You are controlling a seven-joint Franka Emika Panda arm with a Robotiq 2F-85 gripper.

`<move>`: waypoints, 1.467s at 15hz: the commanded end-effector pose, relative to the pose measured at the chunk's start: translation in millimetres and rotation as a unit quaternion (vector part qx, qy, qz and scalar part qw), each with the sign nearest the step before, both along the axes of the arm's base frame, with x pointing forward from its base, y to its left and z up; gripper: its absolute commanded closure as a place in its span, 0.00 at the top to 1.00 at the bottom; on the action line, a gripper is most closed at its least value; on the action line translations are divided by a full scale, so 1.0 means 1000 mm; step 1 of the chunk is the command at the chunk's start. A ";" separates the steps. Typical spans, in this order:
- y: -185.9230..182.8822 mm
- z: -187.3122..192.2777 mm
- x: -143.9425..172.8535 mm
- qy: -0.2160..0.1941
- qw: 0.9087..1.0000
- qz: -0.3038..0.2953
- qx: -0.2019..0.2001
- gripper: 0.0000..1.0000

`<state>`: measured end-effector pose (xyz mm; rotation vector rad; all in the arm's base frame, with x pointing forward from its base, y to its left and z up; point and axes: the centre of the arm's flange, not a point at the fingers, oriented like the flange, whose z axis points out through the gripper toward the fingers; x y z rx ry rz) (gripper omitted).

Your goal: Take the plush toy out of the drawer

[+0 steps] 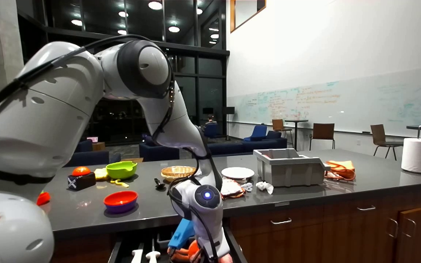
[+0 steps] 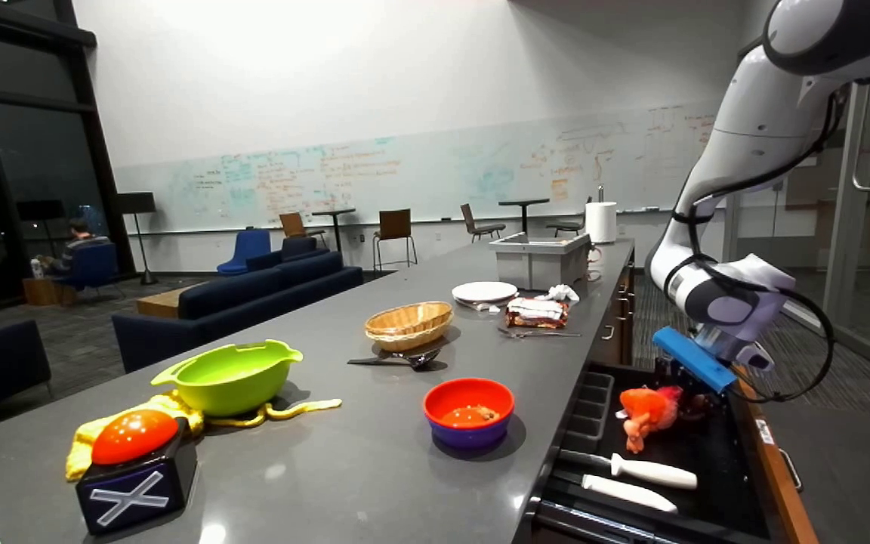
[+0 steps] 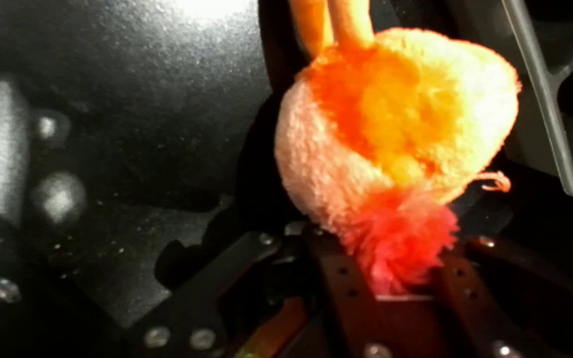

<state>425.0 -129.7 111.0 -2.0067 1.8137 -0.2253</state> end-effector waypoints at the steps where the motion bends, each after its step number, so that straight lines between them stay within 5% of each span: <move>1: 0.003 0.001 0.003 -0.016 1.000 0.001 -0.004 0.03; 7: 0.014 0.042 0.008 -0.040 0.999 0.018 -0.016 0.05; 16: 0.026 0.154 0.006 -0.090 0.992 0.043 -0.076 0.05; 22: 0.059 0.186 0.023 -0.166 0.975 0.103 -0.102 0.05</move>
